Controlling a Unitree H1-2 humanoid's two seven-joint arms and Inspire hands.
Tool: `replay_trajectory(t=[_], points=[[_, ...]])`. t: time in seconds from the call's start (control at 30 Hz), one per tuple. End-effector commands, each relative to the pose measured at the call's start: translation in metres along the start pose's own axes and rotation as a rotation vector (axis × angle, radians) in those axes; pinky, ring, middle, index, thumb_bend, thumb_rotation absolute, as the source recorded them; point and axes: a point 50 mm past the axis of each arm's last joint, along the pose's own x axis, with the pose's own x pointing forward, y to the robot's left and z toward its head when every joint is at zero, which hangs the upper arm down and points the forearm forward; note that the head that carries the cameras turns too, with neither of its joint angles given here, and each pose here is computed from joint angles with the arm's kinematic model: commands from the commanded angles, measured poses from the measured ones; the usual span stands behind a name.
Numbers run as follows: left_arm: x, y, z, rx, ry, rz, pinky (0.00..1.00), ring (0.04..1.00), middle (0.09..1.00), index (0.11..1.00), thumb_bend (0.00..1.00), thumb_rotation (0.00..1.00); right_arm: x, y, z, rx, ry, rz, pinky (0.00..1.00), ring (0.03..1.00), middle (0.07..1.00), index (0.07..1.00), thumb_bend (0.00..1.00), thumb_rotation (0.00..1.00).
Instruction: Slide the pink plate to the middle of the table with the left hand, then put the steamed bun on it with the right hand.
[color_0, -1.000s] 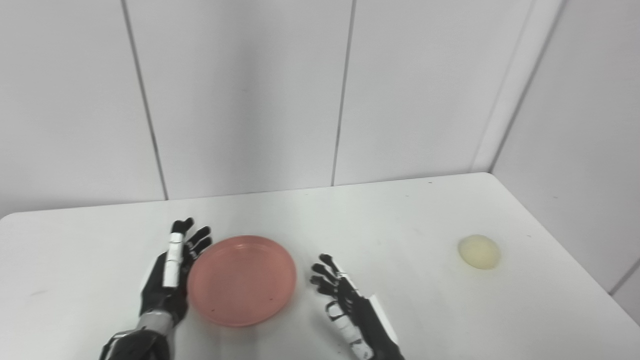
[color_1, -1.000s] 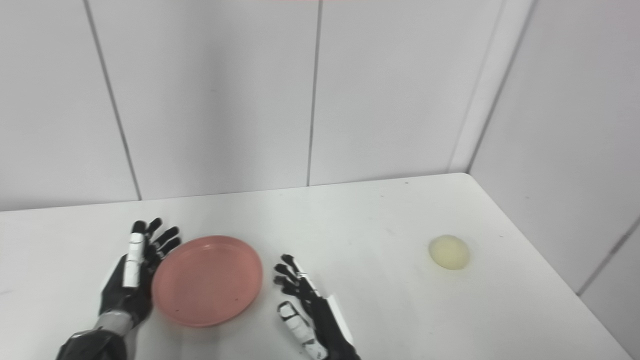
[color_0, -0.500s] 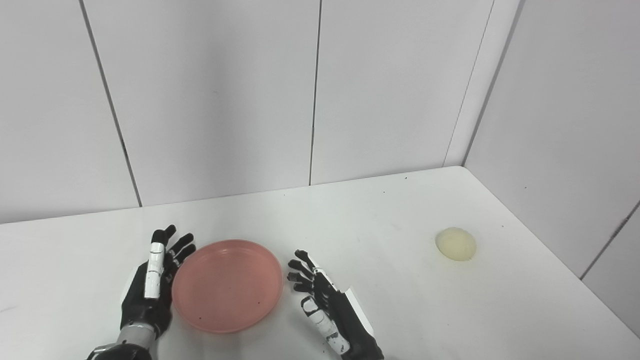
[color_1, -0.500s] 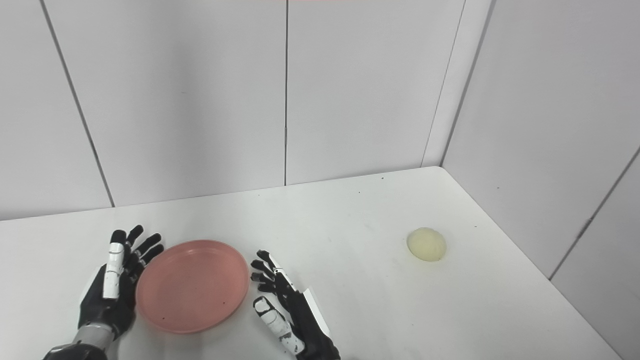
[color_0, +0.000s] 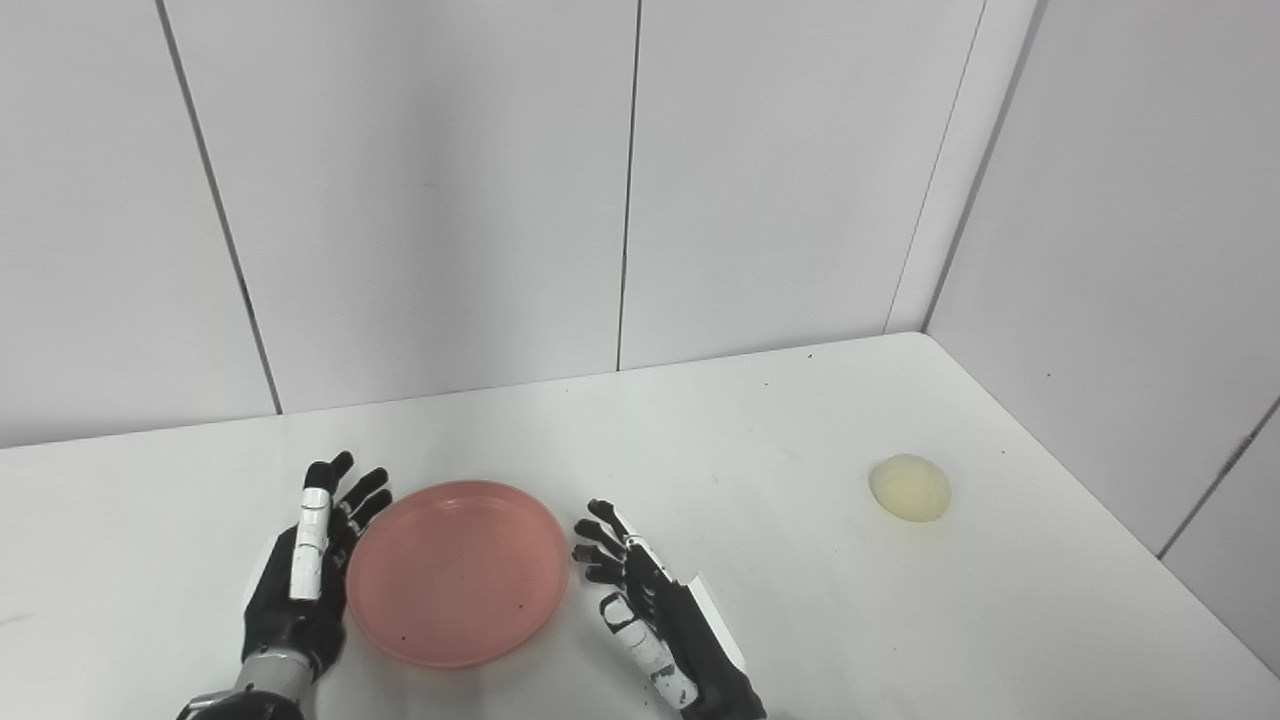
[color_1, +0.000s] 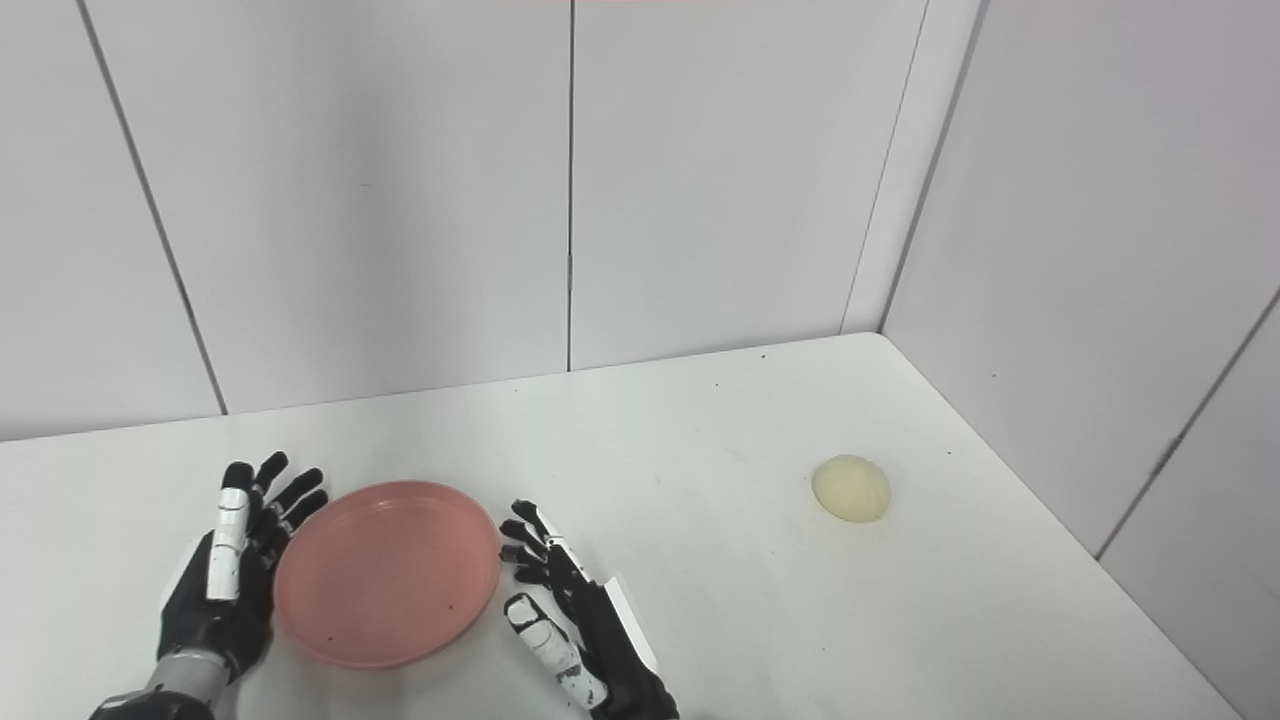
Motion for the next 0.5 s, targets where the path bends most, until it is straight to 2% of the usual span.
replay_trajectory(t=[0.0,0.17,0.3,0.47], points=[[0.003,-0.009,0.005,-0.010,-0.014,-0.030,0.90,0.906,0.890,0.945,0.77,0.93,-0.007,-0.001,-0.007,-0.007,0.007,-0.013,0.83,0.835,0.888,0.935,0.72,0.99],[0.003,-0.009,0.004,-0.019,-0.012,-0.027,0.90,0.901,0.880,0.944,0.77,0.92,-0.006,-0.011,-0.003,-0.105,-0.029,-0.056,0.82,0.842,0.903,0.917,0.71,0.99],[0.002,-0.008,0.003,-0.012,-0.010,-0.024,0.90,0.904,0.884,0.942,0.77,0.93,-0.007,-0.021,0.001,-0.120,-0.070,-0.123,0.83,0.841,0.891,0.884,0.77,0.95],[0.002,-0.007,0.002,-0.007,-0.003,-0.027,0.90,0.910,0.889,0.946,0.75,0.93,-0.005,-0.028,0.011,-0.140,-0.127,-0.174,0.83,0.852,0.894,0.886,0.82,0.94]])
